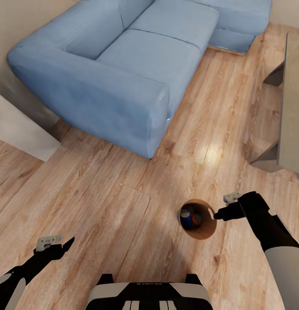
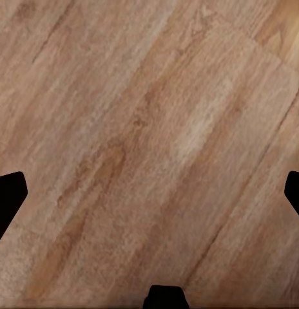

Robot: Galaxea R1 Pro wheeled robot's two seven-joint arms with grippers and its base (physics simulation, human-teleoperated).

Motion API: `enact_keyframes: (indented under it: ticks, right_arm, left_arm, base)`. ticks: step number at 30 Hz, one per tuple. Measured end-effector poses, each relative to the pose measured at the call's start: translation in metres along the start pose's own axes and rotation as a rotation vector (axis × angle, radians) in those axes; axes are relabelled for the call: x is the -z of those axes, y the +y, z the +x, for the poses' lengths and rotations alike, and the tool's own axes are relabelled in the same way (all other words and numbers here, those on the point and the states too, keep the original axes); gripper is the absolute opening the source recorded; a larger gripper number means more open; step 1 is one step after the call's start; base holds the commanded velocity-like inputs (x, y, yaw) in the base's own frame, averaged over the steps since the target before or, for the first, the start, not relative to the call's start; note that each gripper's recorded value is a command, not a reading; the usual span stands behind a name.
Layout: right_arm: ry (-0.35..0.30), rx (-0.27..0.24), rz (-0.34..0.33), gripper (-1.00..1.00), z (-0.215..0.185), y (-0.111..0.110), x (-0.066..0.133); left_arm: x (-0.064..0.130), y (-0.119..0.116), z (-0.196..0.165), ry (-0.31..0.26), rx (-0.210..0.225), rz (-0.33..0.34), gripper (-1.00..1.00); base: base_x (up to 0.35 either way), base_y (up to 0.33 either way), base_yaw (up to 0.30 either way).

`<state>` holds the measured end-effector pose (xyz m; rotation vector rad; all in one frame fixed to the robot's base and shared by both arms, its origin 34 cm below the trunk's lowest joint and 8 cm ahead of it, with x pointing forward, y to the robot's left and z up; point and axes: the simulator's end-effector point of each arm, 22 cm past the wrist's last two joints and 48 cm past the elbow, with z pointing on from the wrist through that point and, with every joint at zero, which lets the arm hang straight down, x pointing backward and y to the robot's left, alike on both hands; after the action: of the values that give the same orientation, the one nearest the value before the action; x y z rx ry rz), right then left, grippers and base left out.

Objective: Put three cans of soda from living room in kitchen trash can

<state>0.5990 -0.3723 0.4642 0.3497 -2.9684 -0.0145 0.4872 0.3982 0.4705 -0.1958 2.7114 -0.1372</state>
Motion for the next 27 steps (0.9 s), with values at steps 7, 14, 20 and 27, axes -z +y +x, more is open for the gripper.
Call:
enact_keyframes:
  ticks: [7,14,20,27]
  right_arm:
    - [0.009,0.010,0.000,1.00,0.016,0.005,0.009]
    - [0.086,0.026,-0.011,1.00,0.081,0.022,0.003]
    - [0.148,0.122,0.050,1.00,0.177,0.031,-0.009]
    - [0.094,0.184,0.058,1.00,0.249,0.029,-0.006]
  left_arm:
    - [0.010,0.000,0.000,0.011,0.004,-0.002,1.00]
    - [0.020,-0.003,-0.002,0.014,0.006,-0.001,1.00]
    - [0.022,-0.018,0.026,0.071,0.037,0.016,1.00]
    - [0.025,-0.046,0.059,0.157,0.015,0.054,1.00]
  base:
    - [0.000,0.000,0.000]
    - [0.000,0.000,0.000]
    - [0.000,0.000,0.000]
    - [0.000,0.000,0.000]
